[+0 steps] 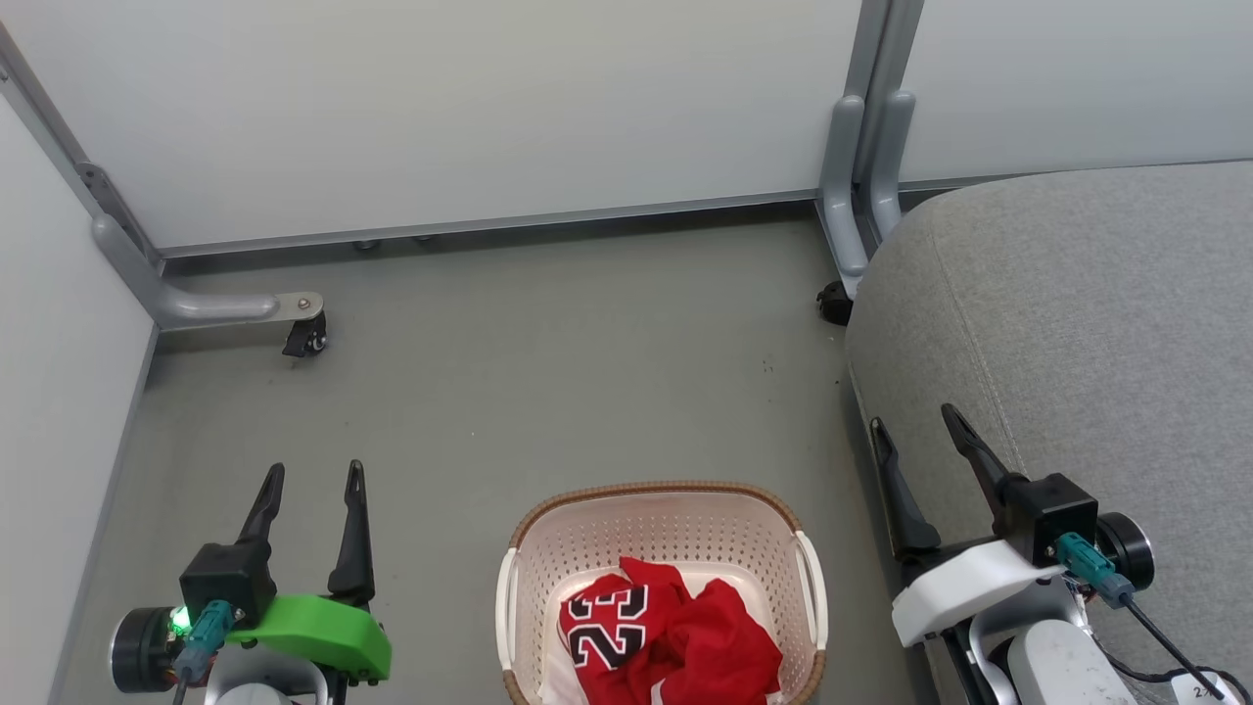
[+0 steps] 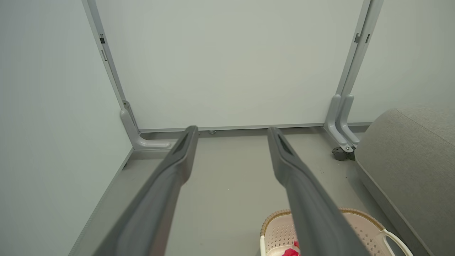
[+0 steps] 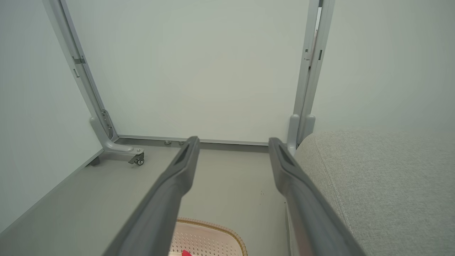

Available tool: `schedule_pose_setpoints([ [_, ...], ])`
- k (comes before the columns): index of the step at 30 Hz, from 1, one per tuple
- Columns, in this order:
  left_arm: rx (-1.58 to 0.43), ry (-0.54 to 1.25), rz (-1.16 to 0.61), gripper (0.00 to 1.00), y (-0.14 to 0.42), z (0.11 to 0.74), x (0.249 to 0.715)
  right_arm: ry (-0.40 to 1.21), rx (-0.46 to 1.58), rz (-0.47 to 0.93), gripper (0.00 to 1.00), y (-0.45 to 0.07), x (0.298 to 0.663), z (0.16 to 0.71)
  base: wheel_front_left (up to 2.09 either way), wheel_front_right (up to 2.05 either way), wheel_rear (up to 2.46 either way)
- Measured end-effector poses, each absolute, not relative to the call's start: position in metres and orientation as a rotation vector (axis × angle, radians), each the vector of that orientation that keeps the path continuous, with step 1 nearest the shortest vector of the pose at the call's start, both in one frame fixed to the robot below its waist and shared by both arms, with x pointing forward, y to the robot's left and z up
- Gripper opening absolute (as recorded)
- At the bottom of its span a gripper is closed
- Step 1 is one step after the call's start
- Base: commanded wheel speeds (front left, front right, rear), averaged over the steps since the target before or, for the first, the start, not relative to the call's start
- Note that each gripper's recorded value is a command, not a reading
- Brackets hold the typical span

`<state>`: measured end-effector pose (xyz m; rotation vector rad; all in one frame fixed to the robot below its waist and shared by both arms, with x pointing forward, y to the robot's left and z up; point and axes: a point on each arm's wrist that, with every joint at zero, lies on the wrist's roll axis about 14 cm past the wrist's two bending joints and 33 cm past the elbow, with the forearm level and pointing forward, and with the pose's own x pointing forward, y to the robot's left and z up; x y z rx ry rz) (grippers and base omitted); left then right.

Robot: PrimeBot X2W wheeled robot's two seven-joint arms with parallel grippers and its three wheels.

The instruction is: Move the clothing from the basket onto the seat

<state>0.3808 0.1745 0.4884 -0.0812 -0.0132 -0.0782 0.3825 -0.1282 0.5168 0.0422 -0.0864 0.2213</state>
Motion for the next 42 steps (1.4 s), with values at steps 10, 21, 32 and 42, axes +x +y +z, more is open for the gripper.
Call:
schedule_pose_setpoints([
  [10, -0.086, -0.005, -0.068, 1.0, 0.177, 0.486, 0.382, -0.078, 0.064, 0.209, 1.0, -0.131, 0.382, 0.514, 0.0, 0.0, 0.0],
  [21, -0.066, 0.017, -0.114, 1.0, 0.162, 0.479, 0.39, -0.083, 0.074, 0.212, 1.0, -0.13, 0.388, 0.517, 0.0, 0.0, 0.0],
  [32, -0.004, 0.191, -0.39, 1.0, 0.075, 0.426, 0.425, -0.13, 0.079, 0.197, 1.0, -0.137, 0.425, 0.53, 0.0, 0.0, 0.0],
  [42, 0.086, 0.419, -0.677, 1.0, 0.004, 0.347, 0.432, -0.139, 0.079, 0.197, 1.0, -0.139, 0.469, 0.516, 0.0, 0.0, 0.0],
])
